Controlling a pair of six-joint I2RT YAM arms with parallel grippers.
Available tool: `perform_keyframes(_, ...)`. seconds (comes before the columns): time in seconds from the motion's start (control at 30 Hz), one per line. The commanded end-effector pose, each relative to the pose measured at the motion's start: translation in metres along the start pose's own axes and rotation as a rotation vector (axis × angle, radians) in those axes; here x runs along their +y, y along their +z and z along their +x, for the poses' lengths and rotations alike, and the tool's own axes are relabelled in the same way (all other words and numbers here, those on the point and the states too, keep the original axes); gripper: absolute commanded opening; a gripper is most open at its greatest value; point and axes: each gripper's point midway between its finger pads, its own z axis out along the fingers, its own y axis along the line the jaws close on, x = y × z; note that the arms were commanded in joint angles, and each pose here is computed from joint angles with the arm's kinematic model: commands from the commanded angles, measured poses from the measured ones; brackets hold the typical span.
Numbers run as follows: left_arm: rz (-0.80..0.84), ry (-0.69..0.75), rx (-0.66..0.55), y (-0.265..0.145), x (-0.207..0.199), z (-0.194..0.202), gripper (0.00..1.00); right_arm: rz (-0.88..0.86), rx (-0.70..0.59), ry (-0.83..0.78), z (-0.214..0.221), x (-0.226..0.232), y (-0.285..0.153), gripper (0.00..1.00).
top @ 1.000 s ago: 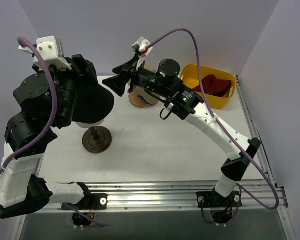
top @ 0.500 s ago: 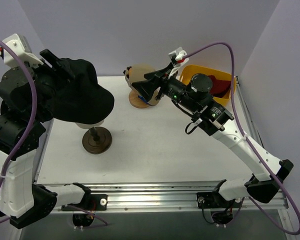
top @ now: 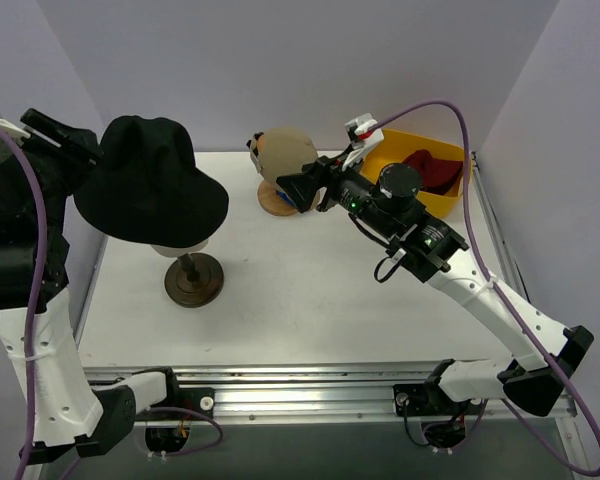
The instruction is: Stack the hats
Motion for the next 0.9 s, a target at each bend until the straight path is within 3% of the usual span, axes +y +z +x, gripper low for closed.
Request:
perform_keyframes(0.0, 0.027, -0.062, -0.018, -0.011, 0.005, -0.011, 0.65, -0.016, -0.068, 0.012, -0.020, 0.006, -0.008, 0.62)
perform_keyframes(0.1, -0.012, -0.065, 0.003, -0.003, 0.022, -0.014, 0.66, 0.027, -0.072, 0.055, -0.016, -0.003, -0.001, 0.61)
perform_keyframes(0.13, 0.033, -0.074, 0.064, -0.002, 0.017, -0.004, 0.68, 0.057, -0.067, 0.075, -0.011, -0.008, 0.003, 0.61)
perform_keyframes(0.2, -0.005, -0.141, 0.122, 0.013, 0.042, 0.009, 0.68, 0.098, -0.073, 0.115, -0.007, -0.016, 0.009, 0.61)
perform_keyframes(0.27, 0.079, -0.189, 0.158, 0.013, 0.036, 0.019, 0.68, 0.101, -0.091, 0.140, -0.008, -0.017, 0.013, 0.61)
perform_keyframes(0.33, 0.073, -0.243, 0.178, 0.021, 0.059, 0.031, 0.68, 0.086, -0.089, 0.163, -0.003, -0.016, 0.018, 0.60)
perform_keyframes(0.53, 0.061, -0.322, 0.161, 0.022, 0.087, 0.044, 0.68, 0.073, -0.058, 0.161, 0.012, -0.017, 0.029, 0.60)
perform_keyframes(0.87, 0.179, -0.462, 0.163, 0.027, 0.087, 0.060, 0.65, -0.004, -0.064, 0.214, 0.022, -0.005, 0.050, 0.59)
